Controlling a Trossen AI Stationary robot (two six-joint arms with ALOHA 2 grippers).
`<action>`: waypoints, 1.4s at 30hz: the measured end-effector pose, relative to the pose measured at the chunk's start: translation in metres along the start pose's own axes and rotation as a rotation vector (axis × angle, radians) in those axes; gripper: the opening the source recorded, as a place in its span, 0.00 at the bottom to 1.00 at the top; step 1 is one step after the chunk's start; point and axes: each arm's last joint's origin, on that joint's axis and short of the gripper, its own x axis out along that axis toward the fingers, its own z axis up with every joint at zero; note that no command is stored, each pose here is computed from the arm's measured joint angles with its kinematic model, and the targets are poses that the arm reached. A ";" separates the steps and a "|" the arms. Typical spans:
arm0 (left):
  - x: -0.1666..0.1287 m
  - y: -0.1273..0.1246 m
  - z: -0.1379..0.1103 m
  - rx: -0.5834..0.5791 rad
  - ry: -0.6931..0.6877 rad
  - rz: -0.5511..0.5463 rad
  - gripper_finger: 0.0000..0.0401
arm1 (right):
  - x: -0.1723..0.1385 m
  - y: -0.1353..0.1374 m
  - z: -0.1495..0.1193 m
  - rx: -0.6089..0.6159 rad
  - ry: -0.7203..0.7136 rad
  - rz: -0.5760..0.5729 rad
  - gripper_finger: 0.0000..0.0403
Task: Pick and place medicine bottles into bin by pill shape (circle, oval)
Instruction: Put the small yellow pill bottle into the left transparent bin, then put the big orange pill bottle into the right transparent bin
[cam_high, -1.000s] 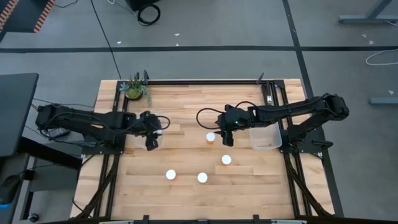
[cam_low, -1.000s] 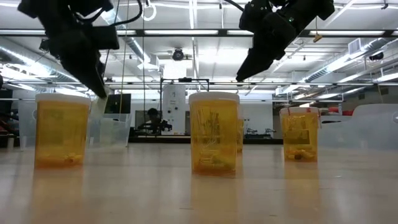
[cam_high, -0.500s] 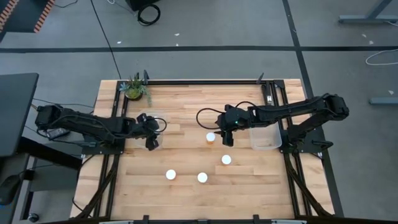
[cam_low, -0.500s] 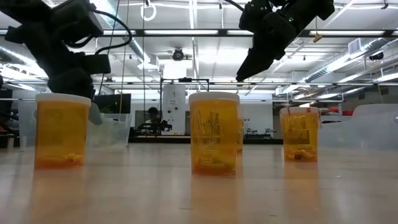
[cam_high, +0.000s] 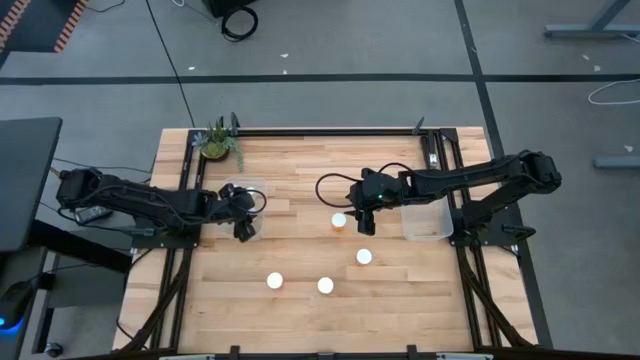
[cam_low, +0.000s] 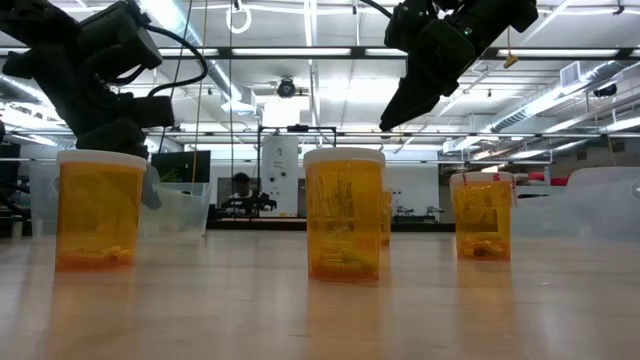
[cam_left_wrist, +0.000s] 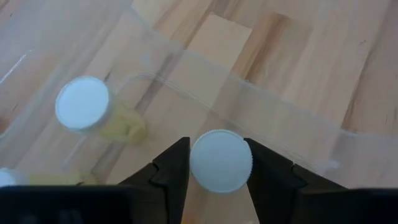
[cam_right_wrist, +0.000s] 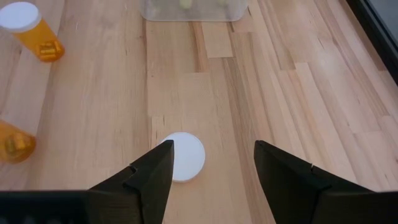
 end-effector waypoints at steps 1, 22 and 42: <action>0.000 0.000 0.000 0.000 -0.003 -0.001 0.39 | 0.000 0.000 0.000 0.001 0.001 0.000 0.57; -0.014 -0.003 0.021 0.072 -0.019 0.020 0.58 | 0.000 0.000 0.000 0.002 0.001 0.000 0.57; -0.068 -0.003 0.030 0.093 -0.243 -0.100 0.55 | 0.000 0.000 0.000 -0.024 0.000 0.000 0.57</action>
